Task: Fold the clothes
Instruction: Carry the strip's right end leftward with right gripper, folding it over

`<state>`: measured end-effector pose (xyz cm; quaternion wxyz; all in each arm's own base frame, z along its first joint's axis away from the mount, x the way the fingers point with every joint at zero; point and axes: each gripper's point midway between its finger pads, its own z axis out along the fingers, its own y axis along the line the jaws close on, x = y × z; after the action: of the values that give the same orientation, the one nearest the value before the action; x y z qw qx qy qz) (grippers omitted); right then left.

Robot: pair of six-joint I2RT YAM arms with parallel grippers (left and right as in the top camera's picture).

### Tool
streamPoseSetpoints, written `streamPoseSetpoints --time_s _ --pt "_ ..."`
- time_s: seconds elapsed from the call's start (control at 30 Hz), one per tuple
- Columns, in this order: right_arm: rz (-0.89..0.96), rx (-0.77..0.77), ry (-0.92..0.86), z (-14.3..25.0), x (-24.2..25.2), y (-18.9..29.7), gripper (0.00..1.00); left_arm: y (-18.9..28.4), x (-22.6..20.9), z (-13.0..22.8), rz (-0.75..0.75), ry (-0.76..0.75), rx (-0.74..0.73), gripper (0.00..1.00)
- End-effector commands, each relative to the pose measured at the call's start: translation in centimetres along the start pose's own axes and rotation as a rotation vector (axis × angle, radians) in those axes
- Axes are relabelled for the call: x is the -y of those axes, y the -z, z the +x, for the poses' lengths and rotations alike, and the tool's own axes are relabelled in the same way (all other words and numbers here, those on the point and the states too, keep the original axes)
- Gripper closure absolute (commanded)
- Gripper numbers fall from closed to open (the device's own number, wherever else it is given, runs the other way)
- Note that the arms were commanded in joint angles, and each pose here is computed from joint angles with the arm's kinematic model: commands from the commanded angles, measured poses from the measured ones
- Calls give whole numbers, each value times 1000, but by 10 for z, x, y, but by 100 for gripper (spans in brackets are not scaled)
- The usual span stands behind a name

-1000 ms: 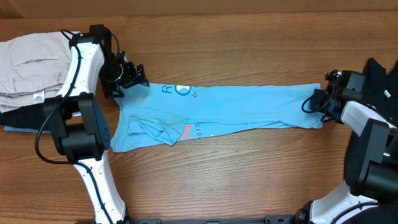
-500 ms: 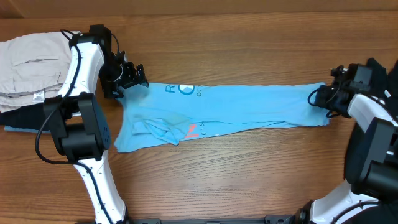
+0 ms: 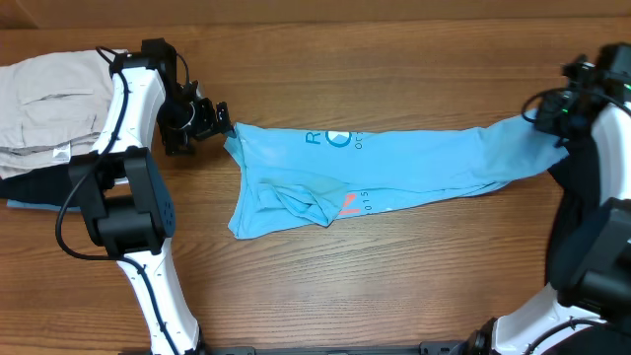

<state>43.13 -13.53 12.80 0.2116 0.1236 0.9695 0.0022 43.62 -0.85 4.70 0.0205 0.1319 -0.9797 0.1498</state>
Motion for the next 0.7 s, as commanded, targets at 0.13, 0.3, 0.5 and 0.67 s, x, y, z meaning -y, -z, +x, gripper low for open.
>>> streamPoseSetpoints --time_s 0.13,0.3,0.5,0.67 --pt "-134 -150 221 40 -125 13 96 13 7 -3 -1 -29 36 0" --pt "-304 -204 216 63 -196 23 96 13 7 -3 -1 -29 36 0" --pt "-339 -231 275 94 -251 22 96 13 6 -4 -1 -28 37 0" --pt "-363 -206 313 113 -264 -7 96 13 6 -4 -1 -28 37 0"
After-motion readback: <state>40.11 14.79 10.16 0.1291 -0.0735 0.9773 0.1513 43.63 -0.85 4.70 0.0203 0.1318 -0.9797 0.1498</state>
